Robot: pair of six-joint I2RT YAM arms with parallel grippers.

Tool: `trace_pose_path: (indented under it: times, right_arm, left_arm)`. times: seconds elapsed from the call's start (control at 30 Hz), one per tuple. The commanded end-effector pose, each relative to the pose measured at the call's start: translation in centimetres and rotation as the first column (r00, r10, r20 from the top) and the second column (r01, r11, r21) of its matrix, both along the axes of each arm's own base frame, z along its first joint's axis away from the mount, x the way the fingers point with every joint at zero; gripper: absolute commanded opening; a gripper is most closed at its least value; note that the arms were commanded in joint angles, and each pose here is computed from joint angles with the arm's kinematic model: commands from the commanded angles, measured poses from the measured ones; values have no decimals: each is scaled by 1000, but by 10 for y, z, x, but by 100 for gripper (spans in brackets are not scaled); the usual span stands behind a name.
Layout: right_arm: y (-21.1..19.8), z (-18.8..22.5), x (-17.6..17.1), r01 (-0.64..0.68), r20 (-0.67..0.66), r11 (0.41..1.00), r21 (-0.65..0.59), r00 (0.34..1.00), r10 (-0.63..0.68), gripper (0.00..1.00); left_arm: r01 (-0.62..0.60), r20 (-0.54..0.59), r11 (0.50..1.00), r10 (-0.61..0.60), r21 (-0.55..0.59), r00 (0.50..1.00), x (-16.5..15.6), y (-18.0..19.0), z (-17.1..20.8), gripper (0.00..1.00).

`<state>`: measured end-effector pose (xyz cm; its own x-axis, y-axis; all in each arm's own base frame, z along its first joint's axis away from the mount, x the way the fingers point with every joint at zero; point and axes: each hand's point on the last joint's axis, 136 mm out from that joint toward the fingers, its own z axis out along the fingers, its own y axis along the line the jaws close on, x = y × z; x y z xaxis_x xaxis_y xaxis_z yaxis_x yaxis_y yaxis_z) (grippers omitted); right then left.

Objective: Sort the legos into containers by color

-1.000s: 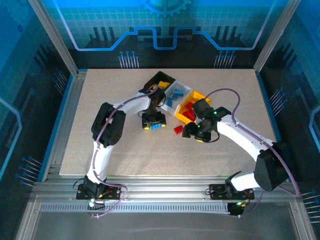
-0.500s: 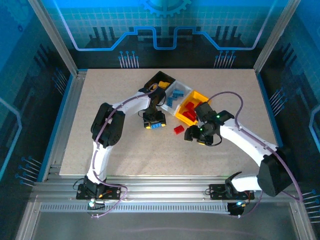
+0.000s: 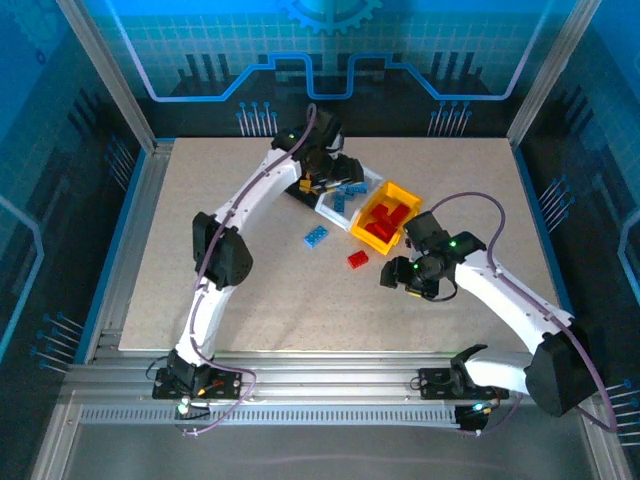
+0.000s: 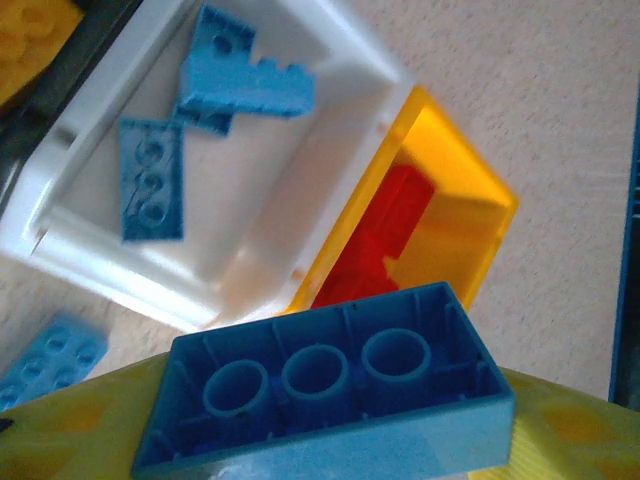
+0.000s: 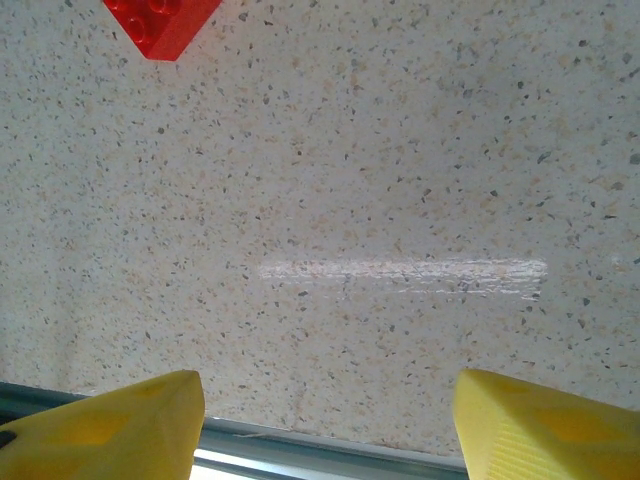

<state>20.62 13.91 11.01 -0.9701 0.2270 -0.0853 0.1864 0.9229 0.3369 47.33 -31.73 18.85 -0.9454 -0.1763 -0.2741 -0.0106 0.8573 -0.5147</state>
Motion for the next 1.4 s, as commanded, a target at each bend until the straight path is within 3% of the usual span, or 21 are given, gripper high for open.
trace_pose_path:
  times: [0.0, 0.43, 0.57, 0.97, 1.23, 1.37]
  right_arm:
    - [-4, -1, -8, 15, -26, 1000, 5, 1000, -14, 68]
    - [-10, -7, -15, 20, -48, 1000, 5, 999, -20, 68]
    - [-10, -6, -15, 27, -45, 1000, 8, 999, -26, 68]
    - [-8, -7, -17, 48, -52, 998, 29, 998, -47, 68]
    - [-3, -5, -13, 37, -50, 999, 39, 998, -35, 68]
    - [-2, -6, -14, 36, -48, 999, 38, 998, -35, 68]
  left_arm:
    - [-12, -130, 1000, 13, 12, 991, 0, -1, -46, 61]
    - [-82, -123, 995, 74, -58, 990, 28, 1, -58, 63]
    - [-77, -132, 995, 68, -64, 989, 27, -1, -60, 72]
    - [-64, -128, 995, 53, -80, 990, 25, -1, -53, 79]
    - [-42, -107, 998, 38, -41, 994, 12, 11, -39, 80]
    - [-7, -108, 998, 13, 56, 994, -10, 32, -36, 82]
